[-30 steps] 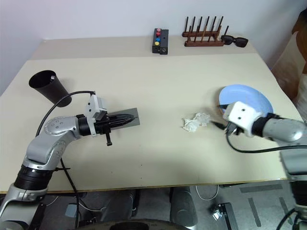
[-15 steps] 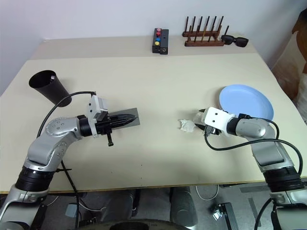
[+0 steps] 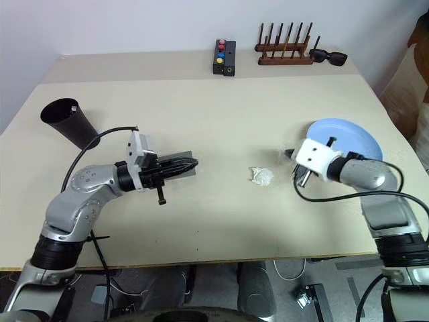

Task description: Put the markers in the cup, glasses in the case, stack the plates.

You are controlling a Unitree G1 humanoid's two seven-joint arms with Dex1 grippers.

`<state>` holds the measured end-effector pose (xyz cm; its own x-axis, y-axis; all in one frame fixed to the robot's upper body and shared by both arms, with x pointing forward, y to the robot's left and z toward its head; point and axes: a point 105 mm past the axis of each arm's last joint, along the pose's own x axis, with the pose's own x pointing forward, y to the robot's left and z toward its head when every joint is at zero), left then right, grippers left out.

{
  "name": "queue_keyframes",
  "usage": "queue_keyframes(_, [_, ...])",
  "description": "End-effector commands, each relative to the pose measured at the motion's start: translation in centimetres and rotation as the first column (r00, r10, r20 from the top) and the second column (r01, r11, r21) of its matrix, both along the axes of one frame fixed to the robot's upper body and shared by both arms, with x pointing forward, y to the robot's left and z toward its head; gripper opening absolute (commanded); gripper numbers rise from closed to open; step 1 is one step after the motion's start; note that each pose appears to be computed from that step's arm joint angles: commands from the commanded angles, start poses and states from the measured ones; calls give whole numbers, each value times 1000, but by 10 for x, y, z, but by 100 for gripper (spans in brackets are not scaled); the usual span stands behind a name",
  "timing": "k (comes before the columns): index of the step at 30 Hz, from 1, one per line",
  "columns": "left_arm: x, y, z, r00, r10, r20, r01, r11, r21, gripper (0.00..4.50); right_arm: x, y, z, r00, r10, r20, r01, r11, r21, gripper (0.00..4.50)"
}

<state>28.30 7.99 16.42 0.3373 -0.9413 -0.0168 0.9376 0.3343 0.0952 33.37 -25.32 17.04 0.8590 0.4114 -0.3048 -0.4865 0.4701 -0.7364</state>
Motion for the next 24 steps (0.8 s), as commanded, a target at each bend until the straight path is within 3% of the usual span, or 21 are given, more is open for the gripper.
queue_keyframes(1, [-8,-10,7,999,-47,16,47,999,-17,0,2,-25,36,986,-106,130,108,994,-2,7])
queue_keyframes(5, [-7,-13,7,999,-51,13,51,999,-16,0,7,-51,34,964,-217,154,221,975,-13,7])
queue_keyframes(8, [-6,-13,7,999,-46,17,46,999,-12,0,6,-43,24,977,-187,99,184,982,33,7])
queue_keyframes(11, [-5,-9,6,999,-34,18,34,999,-7,0,-1,-16,8,997,-71,-7,71,993,95,90])
queue_keyframes(16, [-4,-6,6,1000,-18,19,18,1000,-3,0,-14,16,-16,993,63,-104,-53,994,96,329])
queue_keyframes(24, [-4,-3,5,1000,0,20,0,1000,1,0,-7,33,-38,985,97,-140,-87,993,77,329])
